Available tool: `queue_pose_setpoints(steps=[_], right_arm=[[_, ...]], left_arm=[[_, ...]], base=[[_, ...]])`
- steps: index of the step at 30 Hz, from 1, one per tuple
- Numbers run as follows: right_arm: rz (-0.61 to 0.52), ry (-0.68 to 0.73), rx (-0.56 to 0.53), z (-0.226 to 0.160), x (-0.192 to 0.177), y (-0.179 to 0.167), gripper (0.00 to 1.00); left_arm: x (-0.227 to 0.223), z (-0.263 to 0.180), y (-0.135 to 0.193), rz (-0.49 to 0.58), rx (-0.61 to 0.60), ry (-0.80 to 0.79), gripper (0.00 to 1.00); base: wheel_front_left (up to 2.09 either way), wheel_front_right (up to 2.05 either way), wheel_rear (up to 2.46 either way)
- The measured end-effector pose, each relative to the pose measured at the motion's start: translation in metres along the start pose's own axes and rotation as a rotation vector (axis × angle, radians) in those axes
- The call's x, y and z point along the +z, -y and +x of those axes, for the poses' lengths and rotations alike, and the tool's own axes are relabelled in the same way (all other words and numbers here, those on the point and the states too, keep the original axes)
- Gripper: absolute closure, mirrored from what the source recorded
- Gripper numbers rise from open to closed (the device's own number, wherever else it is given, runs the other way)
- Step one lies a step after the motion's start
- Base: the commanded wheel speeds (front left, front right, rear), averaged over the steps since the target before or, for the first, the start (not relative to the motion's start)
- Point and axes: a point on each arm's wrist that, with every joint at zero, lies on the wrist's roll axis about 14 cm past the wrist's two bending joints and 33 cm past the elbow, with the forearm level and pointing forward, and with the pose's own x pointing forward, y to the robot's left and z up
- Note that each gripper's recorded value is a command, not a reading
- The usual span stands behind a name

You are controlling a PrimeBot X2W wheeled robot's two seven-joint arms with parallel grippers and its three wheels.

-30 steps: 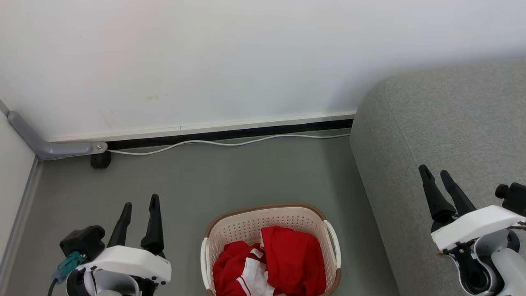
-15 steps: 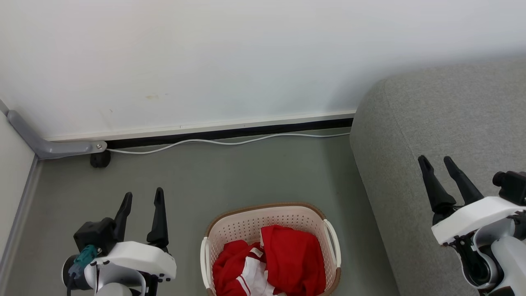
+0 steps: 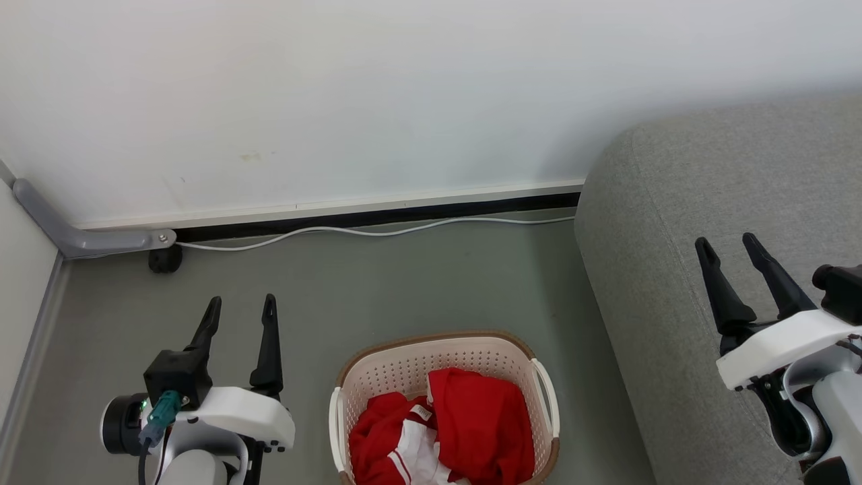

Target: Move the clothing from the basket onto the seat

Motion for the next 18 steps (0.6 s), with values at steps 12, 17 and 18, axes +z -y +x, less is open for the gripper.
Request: queue_pose_setpoints(steps=[12,17,18], right_arm=[[-0.129,0.02,0.012,0.005,0.0079,0.007,0.0],[-0.131,0.021,0.011,0.0052,0.0084,0.0076,0.0],[-0.131,0.022,0.009,0.0052,0.0086,0.008,0.0]], left_arm=[[-0.001,0.0049,-0.0062,0.09,0.024,0.015,0.0],[-0.0051,0.0041,-0.0086,0.075,0.034,0.002,0.0],[-0.0058,0.004,-0.0096,0.07,0.04,-0.001,0.0]], base=[[0.0,0.0,0.0],[0.0,0.0,0.0],[0.0,0.0,0.0]])
